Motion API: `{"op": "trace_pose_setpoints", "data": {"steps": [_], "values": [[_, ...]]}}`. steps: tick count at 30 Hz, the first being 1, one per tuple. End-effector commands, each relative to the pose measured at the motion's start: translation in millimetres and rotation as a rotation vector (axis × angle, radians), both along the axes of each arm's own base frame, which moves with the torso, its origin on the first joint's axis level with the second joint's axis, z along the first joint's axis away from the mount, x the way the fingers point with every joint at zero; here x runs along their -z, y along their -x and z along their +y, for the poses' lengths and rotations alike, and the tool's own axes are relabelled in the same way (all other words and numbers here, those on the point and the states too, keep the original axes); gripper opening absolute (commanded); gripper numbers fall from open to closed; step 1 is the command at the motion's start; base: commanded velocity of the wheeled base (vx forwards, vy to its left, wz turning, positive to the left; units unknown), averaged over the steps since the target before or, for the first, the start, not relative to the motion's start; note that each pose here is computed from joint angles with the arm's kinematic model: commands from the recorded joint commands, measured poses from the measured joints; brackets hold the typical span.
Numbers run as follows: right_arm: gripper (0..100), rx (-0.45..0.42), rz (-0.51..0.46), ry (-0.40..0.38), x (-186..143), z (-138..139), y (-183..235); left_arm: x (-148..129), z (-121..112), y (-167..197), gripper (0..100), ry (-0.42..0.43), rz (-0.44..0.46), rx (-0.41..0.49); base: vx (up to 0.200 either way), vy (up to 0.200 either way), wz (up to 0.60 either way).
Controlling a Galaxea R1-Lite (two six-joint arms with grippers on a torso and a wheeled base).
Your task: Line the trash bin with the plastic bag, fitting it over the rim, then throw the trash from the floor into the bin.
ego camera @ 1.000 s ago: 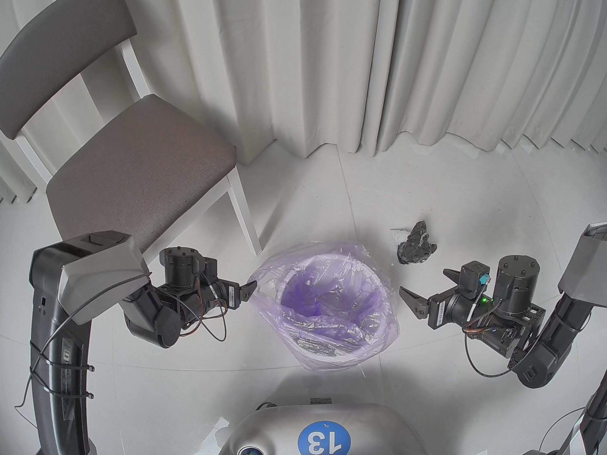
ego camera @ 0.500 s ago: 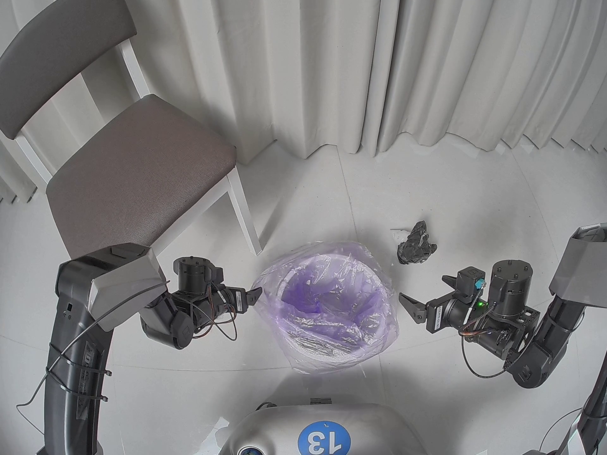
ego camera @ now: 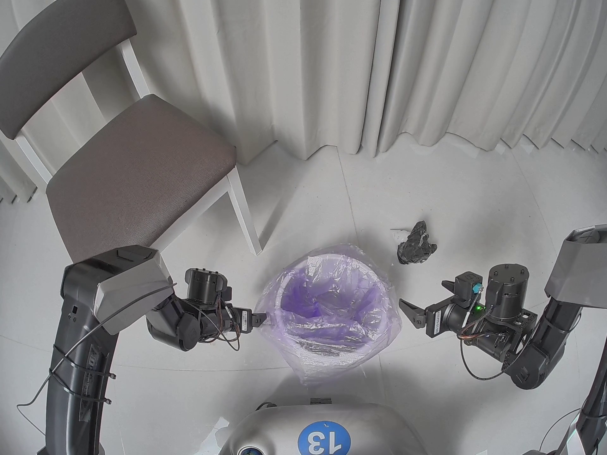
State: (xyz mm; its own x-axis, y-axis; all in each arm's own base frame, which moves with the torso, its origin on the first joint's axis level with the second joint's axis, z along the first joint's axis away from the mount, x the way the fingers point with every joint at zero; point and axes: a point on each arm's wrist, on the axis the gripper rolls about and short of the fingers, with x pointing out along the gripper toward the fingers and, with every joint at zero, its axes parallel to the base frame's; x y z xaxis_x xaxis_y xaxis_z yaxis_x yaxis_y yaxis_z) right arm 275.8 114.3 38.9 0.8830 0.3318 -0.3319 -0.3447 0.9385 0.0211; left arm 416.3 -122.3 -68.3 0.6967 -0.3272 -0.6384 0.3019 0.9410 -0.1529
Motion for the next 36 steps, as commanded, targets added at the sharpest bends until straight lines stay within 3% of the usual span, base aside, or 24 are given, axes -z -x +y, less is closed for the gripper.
{"op": "trace_pose_setpoints", "data": {"steps": [1,5,7,9,12,15,17,28,36], "values": [[100,-0.003,0.008,0.007,2.2,0.3,0.9,-5.0,-3.4,-0.2,100,0.004,-0.019,0.007,0.0,0.0,0.0],[100,-0.007,-0.006,0.013,-0.7,0.5,1.3,-6.9,-3.6,-3.5,100,0.017,-0.055,0.001,0.0,0.0,0.0],[100,-0.012,-0.021,0.017,-5.6,-0.3,4.4,-20.1,1.8,-6.1,100,0.065,-0.153,-0.019,0.0,0.0,0.0],[100,-0.014,-0.048,0.019,-14.9,-2.8,9.4,-25.4,2.7,-4.8,100,0.096,-0.195,-0.023,0.0,0.0,0.0],[100,-0.015,-0.056,0.02,-18.3,-4.0,12.0,-25.5,0.1,-3.6,100,0.107,-0.205,-0.017,0.0,0.0,0.0],[100,-0.02,-0.082,0.027,-26.7,-6.4,17.9,-21.1,-13.4,-6.5,100,0.11,-0.232,0.016,0.0,0.0,0.0],[100,-0.025,-0.09,0.028,-29.4,-6.3,19.8,-32.2,-20.4,-19.0,100,0.121,-0.269,0.027,0.0,0.0,0.0],[100,-0.027,-0.183,0.0,-63.8,-14.6,33.9,-62.3,-40.5,-55.4,100,0.111,-0.256,0.032,0.0,0.0,0.0],[100,-0.067,-0.168,-0.014,-80.1,-30.8,41.9,-65.0,-49.5,-71.4,100,0.05,-0.206,-0.008,0.0,0.0,0.0]]}}
